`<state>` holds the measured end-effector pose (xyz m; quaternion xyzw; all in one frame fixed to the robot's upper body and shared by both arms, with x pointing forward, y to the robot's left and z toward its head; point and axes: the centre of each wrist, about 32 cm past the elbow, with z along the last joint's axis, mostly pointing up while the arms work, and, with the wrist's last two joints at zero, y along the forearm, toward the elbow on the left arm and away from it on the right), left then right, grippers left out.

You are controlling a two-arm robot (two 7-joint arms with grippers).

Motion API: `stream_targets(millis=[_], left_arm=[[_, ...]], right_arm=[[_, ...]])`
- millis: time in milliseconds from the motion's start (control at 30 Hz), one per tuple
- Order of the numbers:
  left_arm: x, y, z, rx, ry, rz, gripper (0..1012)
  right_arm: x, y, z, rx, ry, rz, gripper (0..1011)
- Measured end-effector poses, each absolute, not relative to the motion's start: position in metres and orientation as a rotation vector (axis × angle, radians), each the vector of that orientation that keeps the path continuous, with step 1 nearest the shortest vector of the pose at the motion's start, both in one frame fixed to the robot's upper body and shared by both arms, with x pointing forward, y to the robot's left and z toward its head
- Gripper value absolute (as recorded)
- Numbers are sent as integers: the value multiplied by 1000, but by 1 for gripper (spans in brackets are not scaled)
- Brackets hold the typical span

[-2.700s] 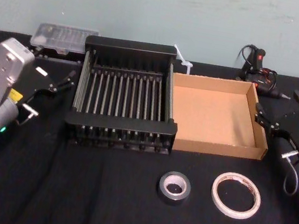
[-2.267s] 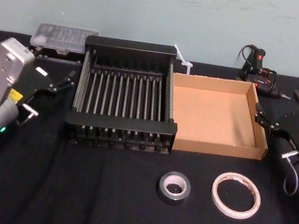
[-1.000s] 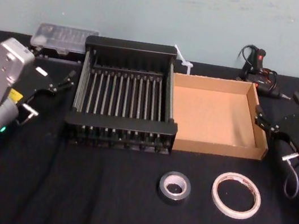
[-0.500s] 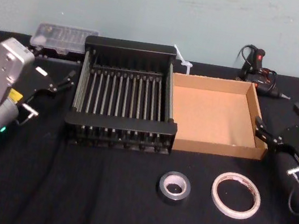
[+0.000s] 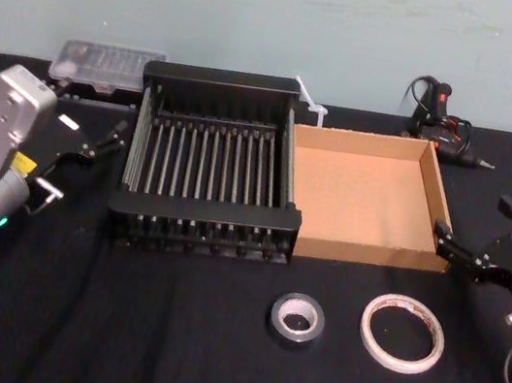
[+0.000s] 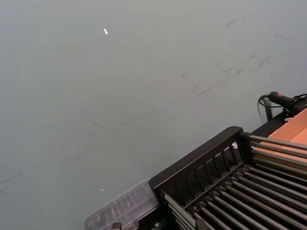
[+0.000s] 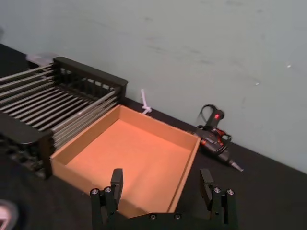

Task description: Pick up the white tape and place it into the black box , Pick up the silver tape and place it into the brown box.

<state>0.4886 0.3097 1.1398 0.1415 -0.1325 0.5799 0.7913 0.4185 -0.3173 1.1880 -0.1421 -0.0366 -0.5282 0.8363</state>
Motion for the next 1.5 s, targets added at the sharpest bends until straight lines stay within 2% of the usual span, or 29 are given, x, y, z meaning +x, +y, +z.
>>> stream_targets(millis=[267,600,1500], left_arm=[[489,310,1140,304,-285,1248,1001],[489,310,1140,304,-285,1248,1001],[489,310,1140,304,-285,1248,1001]], right_arm=[[407,-322,1194,-329,-30,-1078,1002],[394,-326,1187,-365,29,-1043,1002],[396,-323,1142,-452,158,-1026,1002]])
